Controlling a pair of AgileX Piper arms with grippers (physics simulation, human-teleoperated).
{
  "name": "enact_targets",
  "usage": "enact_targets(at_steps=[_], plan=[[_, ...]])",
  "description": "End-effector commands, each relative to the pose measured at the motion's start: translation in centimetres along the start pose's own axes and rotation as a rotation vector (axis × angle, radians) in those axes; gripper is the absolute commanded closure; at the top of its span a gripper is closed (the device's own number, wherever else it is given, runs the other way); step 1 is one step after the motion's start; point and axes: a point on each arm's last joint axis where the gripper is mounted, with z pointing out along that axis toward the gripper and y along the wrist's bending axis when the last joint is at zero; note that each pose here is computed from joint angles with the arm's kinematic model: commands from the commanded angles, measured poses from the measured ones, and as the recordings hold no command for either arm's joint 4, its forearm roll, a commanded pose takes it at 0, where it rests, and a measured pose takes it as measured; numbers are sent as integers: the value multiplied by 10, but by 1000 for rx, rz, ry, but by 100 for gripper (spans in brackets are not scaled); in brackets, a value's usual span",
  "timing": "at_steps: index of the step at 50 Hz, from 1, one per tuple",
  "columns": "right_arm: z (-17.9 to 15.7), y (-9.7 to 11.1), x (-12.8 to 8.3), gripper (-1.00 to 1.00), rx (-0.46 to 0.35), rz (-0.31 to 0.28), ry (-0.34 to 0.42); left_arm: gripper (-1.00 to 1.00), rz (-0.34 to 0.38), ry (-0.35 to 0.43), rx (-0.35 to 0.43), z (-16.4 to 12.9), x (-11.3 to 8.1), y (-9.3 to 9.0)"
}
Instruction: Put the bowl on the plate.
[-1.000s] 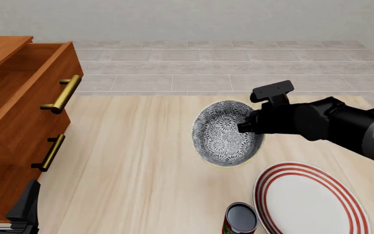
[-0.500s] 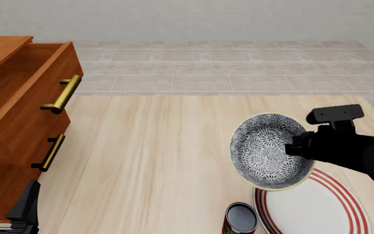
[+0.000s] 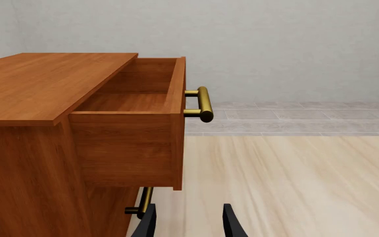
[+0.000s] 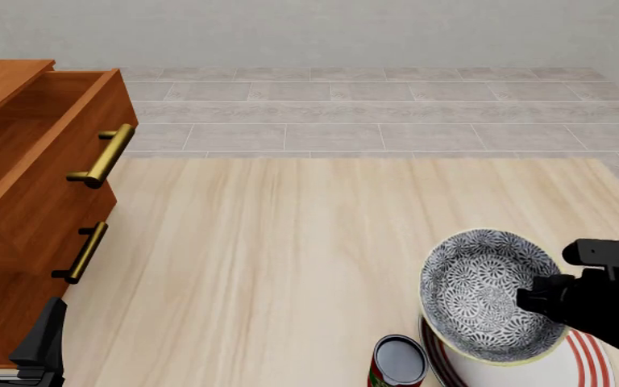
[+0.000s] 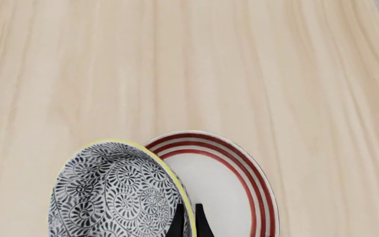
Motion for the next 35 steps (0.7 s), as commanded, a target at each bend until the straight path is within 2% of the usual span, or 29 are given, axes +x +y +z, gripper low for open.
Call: enact_targets(at_steps=[1,14,35], plan=[[-1,-10,22,100,48,58,6,-100,0,0,0,0,0,0],[12,-19,39,100,90,94,31,-100,0,0,0,0,0,0],[24,-24,54,100,112,128,54,-100,0,0,0,0,0,0]])
